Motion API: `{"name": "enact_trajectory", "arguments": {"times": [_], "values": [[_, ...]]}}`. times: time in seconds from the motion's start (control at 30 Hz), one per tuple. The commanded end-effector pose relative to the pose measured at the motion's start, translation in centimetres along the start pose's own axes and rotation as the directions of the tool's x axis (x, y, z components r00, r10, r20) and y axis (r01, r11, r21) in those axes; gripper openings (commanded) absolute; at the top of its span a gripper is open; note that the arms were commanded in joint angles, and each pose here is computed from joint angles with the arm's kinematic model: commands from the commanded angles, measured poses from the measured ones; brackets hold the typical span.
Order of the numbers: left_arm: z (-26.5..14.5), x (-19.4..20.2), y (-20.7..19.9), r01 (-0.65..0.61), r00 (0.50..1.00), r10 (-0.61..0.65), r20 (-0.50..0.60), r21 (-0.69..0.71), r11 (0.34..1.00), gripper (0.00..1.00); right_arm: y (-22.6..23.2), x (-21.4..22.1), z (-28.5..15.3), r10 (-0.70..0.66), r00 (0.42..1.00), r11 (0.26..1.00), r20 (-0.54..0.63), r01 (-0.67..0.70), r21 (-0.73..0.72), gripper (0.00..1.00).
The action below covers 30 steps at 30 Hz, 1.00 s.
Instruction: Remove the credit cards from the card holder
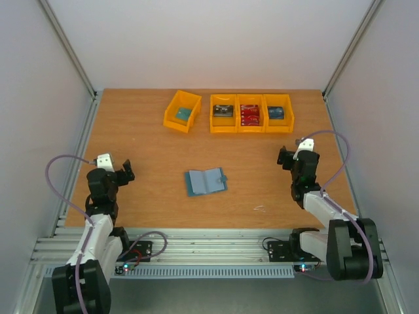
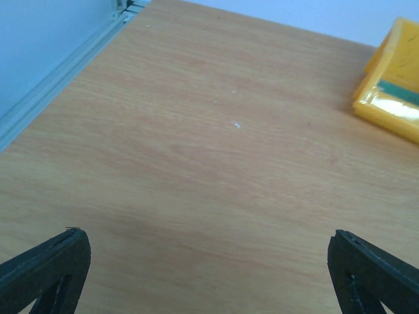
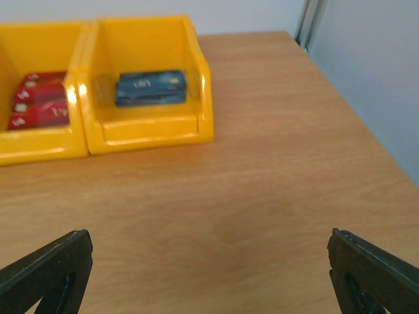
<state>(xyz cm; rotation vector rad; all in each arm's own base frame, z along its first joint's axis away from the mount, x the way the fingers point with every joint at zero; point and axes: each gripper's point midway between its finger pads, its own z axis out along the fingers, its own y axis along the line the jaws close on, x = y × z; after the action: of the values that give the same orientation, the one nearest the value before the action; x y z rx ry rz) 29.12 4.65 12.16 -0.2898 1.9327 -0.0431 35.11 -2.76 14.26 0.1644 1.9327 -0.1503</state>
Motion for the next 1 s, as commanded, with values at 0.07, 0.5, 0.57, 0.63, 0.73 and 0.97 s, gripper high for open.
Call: {"name": "enact_trajectory", "arguments": {"times": [0.07, 0.5, 0.57, 0.63, 0.73, 0.97], "values": [[0.2, -3.5, 2.7, 0.026, 0.979, 0.004, 0.203, -0.145, 0.989, 0.99, 0.2, -0.4, 1.6, 0.063, 0.988, 0.998, 0.139, -0.062, -0.009, 0.99], [3.6, -4.8, 2.7, 0.039, 0.975, -0.008, 0.224, -0.136, 0.990, 0.99, 2.8, 2.2, 5.2, -0.006, 0.993, 0.993, 0.119, 0.019, -0.116, 0.99], [4.6, -5.0, 1.8, 0.019, 0.976, 0.002, 0.218, -0.095, 0.995, 0.99, 3.0, 2.5, 5.7, -0.013, 0.996, 0.992, 0.089, 0.024, -0.124, 0.99], [5.9, -4.9, 0.3, -0.025, 0.985, 0.029, 0.169, -0.031, 0.999, 0.99, 2.9, 2.6, 6.2, -0.015, 0.998, 0.993, 0.058, 0.021, -0.113, 0.98], [7.4, -4.8, 0.5, -0.066, 0.991, 0.076, 0.113, -0.086, 0.994, 0.99, 3.1, 2.5, 6.5, -0.017, 0.999, 0.993, 0.042, 0.022, -0.116, 0.99], [7.8, -5.0, 0.3, -0.081, 0.989, 0.093, 0.112, -0.108, 0.991, 0.99, 3.1, 2.6, 6.5, -0.017, 0.999, 0.993, 0.041, 0.022, -0.119, 0.99]]}}
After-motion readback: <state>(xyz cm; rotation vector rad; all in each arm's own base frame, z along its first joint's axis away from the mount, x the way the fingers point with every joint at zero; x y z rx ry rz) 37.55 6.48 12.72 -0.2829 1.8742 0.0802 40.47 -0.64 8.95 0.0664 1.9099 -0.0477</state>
